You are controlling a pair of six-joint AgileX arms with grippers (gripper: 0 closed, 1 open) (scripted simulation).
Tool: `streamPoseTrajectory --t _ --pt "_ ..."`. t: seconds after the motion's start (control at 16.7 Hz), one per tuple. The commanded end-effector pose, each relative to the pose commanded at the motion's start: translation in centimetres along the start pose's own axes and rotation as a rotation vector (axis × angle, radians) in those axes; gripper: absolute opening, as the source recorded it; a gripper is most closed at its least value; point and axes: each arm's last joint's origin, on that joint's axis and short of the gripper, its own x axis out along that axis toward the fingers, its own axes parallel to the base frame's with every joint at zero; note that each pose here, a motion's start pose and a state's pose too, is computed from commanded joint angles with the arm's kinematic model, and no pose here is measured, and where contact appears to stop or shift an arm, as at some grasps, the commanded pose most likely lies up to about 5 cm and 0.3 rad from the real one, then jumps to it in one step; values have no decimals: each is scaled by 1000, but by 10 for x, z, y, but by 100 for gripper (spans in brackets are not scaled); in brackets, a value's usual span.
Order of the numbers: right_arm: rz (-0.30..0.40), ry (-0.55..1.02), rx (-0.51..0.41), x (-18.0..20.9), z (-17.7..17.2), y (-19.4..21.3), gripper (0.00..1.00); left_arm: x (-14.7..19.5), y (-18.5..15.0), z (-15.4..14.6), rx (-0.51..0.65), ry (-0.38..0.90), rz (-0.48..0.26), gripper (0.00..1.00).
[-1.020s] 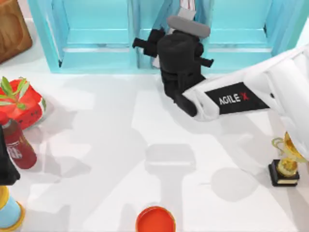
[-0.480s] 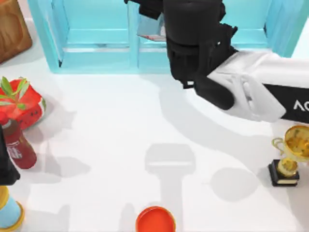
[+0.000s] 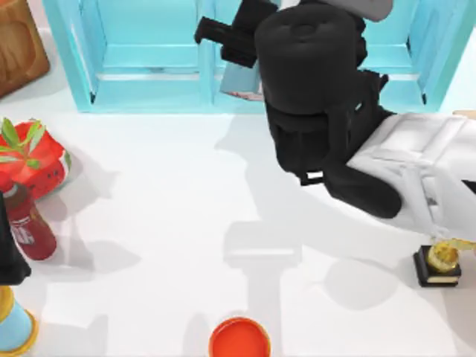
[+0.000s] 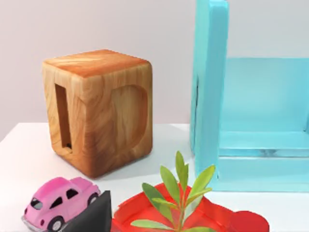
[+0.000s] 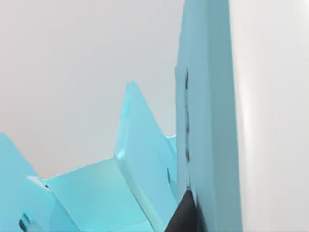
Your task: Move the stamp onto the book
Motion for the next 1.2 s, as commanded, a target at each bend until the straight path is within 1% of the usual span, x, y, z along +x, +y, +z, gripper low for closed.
streamPoseTrajectory --t 0.12,0.24,0.36,0.48,0.54,0.66,0.78,1.02,1.14,1.2 --pt "-5 2 -4 2 -2 -1 0 0 0 0 0 0 0 100" --pt "1 4 -35 2 -5 -2 0 0 0 0 0 0 0 100" --pt "10 9 -110 3 -12 -4 0 0 0 0 0 0 0 100" --pt "22 19 -231 3 -23 -8 0 0 0 0 0 0 0 100" --pt "28 25 -309 4 -30 -12 0 0 0 0 0 0 0 100" --pt "45 40 -499 4 -46 -20 0 0 0 0 0 0 0 100" --pt "68 55 -730 3 -63 -32 0 0 0 0 0 0 0 100" --pt "139 73 -1238 -2 -90 -63 0 0 0 0 0 0 0 100" --pt "180 71 -1463 -7 -99 -80 0 0 0 0 0 0 0 100" --pt "201 66 -1559 -10 -103 -87 0 0 0 0 0 0 0 100"
